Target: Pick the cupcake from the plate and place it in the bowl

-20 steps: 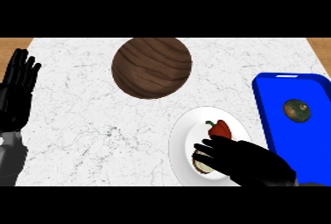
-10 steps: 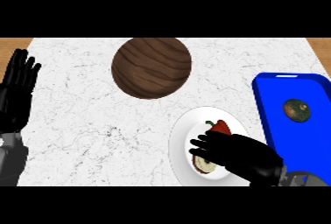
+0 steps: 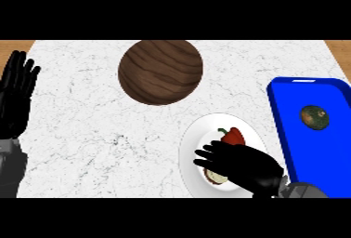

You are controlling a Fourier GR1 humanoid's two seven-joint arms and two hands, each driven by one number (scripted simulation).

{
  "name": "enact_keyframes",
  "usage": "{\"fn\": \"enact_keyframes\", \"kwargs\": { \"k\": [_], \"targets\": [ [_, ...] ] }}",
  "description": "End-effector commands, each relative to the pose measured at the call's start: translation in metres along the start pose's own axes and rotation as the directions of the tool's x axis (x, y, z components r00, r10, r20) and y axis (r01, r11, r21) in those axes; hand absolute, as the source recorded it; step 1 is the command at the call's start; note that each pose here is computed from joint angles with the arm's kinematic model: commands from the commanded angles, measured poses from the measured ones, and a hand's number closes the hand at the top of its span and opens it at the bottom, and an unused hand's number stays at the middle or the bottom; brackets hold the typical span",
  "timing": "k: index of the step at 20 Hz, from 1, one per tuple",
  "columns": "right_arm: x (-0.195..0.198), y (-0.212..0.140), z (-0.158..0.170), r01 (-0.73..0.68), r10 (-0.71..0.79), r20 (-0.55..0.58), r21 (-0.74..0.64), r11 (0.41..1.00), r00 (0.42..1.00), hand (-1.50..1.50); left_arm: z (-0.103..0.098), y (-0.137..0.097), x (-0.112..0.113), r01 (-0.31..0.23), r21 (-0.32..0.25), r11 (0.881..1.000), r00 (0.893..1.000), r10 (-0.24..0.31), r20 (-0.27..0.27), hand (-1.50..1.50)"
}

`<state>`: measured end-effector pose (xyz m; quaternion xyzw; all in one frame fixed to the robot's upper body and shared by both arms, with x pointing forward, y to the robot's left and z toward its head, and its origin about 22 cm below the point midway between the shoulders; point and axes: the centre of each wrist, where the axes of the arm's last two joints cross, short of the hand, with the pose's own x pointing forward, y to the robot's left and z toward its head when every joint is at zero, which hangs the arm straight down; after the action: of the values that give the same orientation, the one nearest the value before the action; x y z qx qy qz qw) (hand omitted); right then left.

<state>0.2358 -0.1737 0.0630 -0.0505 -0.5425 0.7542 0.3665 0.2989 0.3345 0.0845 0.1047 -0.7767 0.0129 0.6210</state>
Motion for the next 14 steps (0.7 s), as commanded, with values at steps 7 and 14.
{"fn": "enact_keyframes", "kwargs": {
  "k": [7, 14],
  "targets": [
    [-0.012, 0.015, -0.013, 0.016, -0.015, -0.039, 0.022, 1.000, 0.999, -1.50, 0.016, -0.021, 0.013, -0.007, -0.002, 1.000, 1.000, 0.007, 0.001, 0.00],
    [-0.023, 0.031, -0.045, 0.007, -0.001, -0.099, 0.057, 0.998, 0.995, -1.50, 0.000, -0.002, 0.018, 0.007, -0.003, 1.000, 1.000, -0.007, -0.008, 0.00]
  ]
}}
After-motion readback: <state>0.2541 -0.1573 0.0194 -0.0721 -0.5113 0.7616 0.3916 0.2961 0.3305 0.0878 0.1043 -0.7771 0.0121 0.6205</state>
